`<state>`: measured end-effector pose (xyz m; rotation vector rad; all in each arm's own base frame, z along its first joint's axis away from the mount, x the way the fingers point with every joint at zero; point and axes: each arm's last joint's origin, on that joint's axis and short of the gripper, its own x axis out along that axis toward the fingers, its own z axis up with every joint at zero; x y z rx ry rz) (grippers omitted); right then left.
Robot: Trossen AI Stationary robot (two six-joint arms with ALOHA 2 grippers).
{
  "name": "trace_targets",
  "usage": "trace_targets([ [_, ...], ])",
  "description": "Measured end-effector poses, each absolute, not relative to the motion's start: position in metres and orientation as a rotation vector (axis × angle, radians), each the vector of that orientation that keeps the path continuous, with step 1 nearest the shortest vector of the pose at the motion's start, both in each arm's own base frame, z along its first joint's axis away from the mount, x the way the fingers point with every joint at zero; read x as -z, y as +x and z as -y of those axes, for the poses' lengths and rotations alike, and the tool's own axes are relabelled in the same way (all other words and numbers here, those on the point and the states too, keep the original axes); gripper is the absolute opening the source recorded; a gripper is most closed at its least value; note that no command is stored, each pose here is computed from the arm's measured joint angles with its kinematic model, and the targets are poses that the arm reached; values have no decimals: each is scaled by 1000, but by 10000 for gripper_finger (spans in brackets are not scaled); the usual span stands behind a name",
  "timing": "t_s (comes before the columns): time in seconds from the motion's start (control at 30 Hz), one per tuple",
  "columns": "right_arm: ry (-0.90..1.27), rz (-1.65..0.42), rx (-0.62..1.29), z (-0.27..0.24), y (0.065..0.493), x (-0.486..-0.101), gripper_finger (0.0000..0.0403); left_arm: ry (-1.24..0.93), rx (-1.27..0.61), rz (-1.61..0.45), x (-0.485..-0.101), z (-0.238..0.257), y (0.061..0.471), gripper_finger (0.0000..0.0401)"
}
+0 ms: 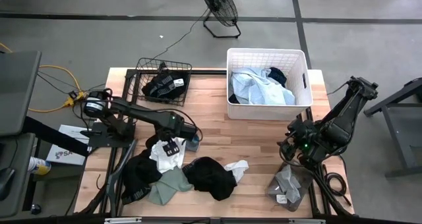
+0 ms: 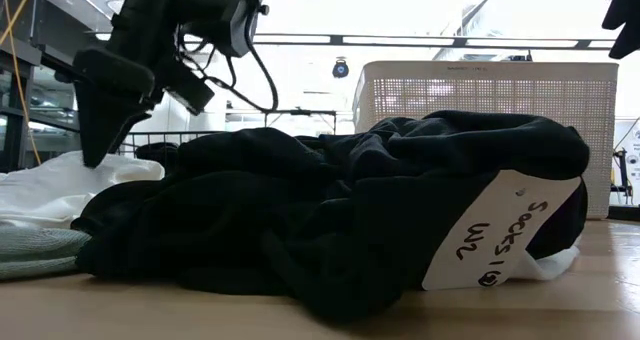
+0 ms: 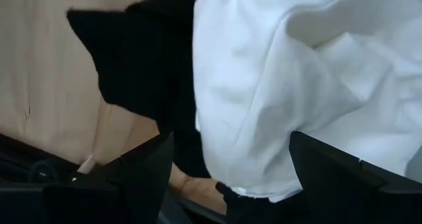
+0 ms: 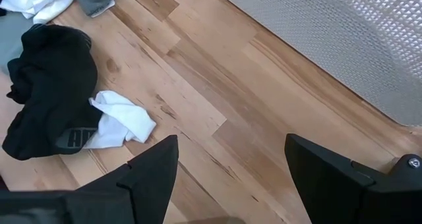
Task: Pick & Place Cloths
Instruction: Put the white boxer shorts into the black wire basket
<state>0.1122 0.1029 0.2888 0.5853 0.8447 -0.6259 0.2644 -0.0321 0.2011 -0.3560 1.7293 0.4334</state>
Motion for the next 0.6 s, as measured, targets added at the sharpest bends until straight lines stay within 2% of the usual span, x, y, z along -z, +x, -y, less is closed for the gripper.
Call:
trace_targets([
  [0.13,589,-846,624,-103,112,-289,270,-359,-433,-1749,-195,33,267,281],
  [0.23,593,-845,623,-103,112,-289,270,-370,-424,-1746,-193,33,269,245],
  [0.4,598,-843,623,-103,113,-289,270,-370,-418,-1753,-193,33,269,155],
  [0.6,601,-842,623,-104,113,-289,270,-381,-388,-1762,-193,34,269,23],
])
